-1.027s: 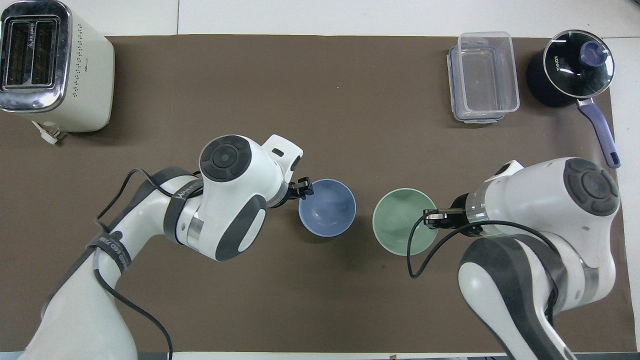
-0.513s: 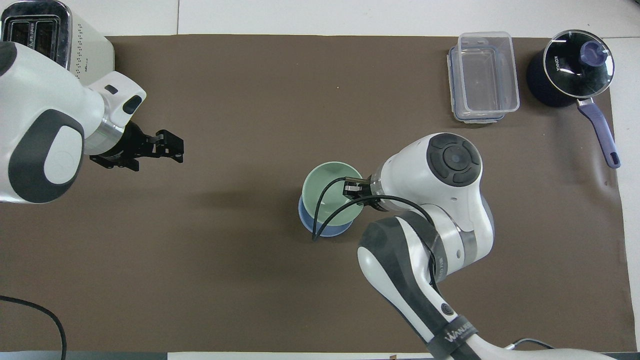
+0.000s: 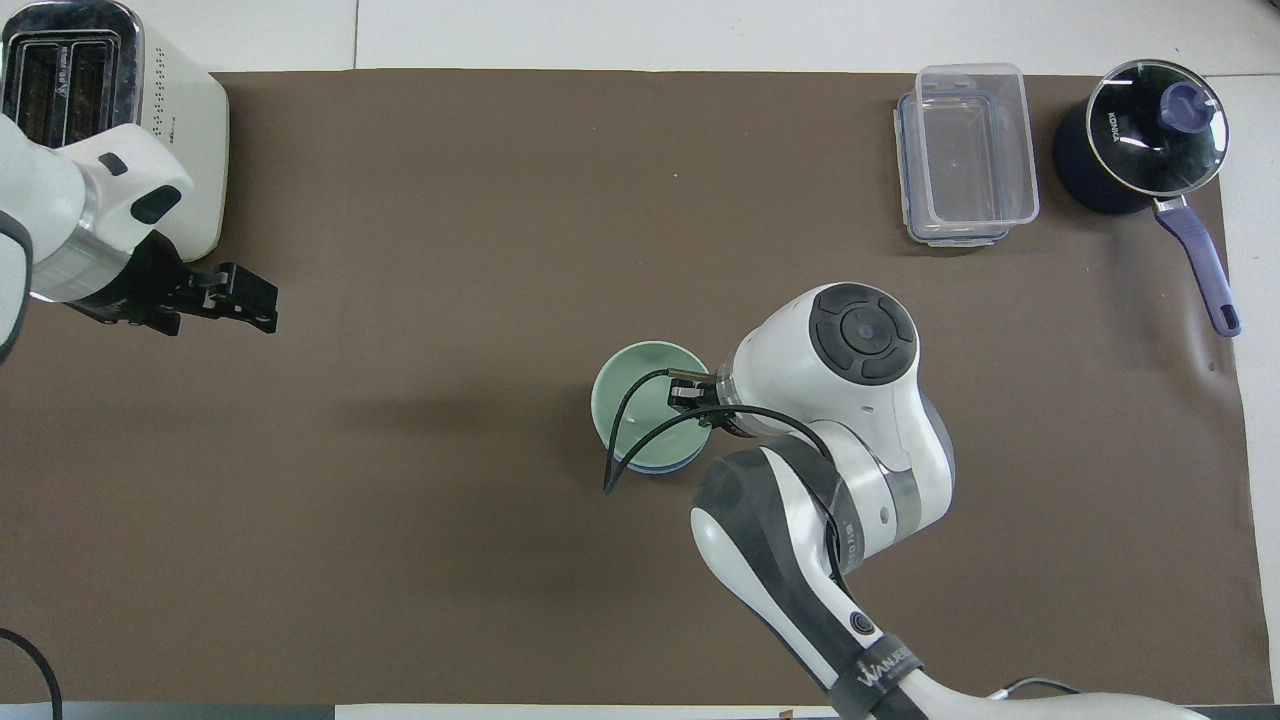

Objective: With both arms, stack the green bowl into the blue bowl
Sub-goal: 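Lower the green bowl into the blue bowl while the left gripper withdraws, then open the right gripper and release the green bowl inside the blue bowl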

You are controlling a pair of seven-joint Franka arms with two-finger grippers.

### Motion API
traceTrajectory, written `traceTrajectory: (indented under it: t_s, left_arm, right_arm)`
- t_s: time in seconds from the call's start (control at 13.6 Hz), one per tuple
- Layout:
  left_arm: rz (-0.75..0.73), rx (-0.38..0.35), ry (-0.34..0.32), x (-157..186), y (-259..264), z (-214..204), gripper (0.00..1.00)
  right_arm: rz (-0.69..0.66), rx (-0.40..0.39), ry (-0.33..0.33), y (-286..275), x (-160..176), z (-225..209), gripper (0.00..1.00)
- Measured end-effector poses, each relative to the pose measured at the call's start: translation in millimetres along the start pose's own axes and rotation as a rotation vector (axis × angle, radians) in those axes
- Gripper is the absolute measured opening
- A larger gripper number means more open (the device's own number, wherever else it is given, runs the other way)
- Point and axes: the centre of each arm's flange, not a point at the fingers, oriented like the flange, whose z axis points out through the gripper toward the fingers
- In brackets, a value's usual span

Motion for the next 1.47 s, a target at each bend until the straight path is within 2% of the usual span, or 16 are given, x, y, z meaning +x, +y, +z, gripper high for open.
traceTrajectory:
  t_s: [0.22, 0.88, 1.03, 1.25, 1.47]
  left_arm:
    - [0.009, 0.004, 0.014, -13, 1, -15, 1.00]
    - [0.011, 0.013, 0.006, -13, 0, -13, 1.00]
    - [0.011, 0.017, 0.010, -13, -1, -15, 1.00]
    - [0.011, 0.017, 0.011, -13, -1, -15, 1.00]
    - [0.011, 0.017, 0.011, -13, -1, -15, 1.00]
  right_arm:
    - [0.002, 0.006, 0.021, 5, -3, 15, 0.04]
    - [-0.024, 0.006, 0.024, 2, -11, 18, 0.04]
    - [-0.028, 0.005, 0.023, 2, -12, 18, 0.21]
    - [-0.029, 0.009, 0.023, 2, -13, 7, 0.56]
    - [0.006, 0.025, 0.027, 28, -4, -37, 0.91]
